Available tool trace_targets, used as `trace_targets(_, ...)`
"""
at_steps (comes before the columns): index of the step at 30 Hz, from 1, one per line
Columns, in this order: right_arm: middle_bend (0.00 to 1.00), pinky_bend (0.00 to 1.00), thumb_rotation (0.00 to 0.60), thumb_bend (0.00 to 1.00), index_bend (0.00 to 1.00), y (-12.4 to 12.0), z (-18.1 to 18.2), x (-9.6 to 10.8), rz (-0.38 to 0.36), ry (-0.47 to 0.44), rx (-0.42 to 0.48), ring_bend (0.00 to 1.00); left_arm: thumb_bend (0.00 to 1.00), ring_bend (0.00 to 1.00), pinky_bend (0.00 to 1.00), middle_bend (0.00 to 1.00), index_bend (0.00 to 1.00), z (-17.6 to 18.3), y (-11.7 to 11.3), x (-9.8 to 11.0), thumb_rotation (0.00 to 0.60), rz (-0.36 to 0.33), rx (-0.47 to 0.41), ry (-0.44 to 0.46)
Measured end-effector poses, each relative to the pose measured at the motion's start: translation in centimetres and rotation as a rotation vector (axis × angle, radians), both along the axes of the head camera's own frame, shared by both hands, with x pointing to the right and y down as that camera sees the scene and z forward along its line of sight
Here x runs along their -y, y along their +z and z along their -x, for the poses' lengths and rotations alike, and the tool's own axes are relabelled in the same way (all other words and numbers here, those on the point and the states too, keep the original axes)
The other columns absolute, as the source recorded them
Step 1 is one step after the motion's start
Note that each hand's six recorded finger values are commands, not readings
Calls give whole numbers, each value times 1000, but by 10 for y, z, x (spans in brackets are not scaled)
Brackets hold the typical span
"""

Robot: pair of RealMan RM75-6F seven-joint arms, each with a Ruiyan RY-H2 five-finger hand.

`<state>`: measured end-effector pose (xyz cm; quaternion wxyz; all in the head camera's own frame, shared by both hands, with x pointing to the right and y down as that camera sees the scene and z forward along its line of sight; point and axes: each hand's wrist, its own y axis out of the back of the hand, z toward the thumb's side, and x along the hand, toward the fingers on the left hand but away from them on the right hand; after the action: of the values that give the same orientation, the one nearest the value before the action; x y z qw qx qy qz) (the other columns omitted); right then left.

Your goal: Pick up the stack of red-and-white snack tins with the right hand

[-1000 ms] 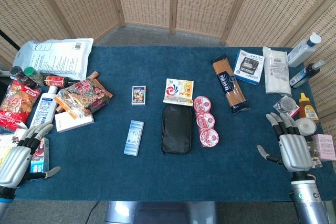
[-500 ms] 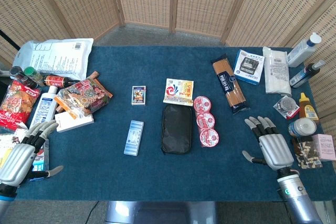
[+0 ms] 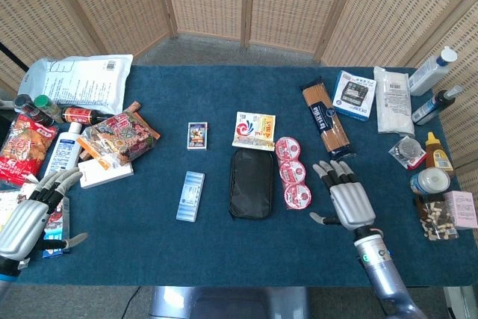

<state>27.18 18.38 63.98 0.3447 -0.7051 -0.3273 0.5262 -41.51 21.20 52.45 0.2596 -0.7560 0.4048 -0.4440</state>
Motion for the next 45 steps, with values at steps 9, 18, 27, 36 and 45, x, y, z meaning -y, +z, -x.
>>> trace_targets(9, 0, 0, 460, 172, 0, 32, 39, 7, 41, -9, 0, 0, 43, 0, 0, 0, 35, 12, 4, 3, 600, 3, -3, -10)
trace_targets(18, 0, 0, 461, 170, 0, 49, 54, 12, 36, -27, -8, 0, 45, 0, 0, 0, 35, 14, 0, 1, 600, -7, 2, -17)
trace_targets(27, 0, 0, 464, 169, 0, 64, 48, 18, 2, -16, -54, 0, 43, 0, 0, 0, 35, 12, -6, -2, 600, -19, 7, -16)
trace_targets(36, 0, 0, 464, 170, 0, 75, 15, 31, -19, 29, -121, 0, 44, 0, 0, 0, 36, 10, -9, -1, 600, -26, 12, -15)
trace_targets(45, 0, 0, 466, 170, 0, 65, -6, 40, -21, 73, -137, 0, 43, 0, 0, 0, 36, 6, -6, 0, 600, -21, 8, -6)
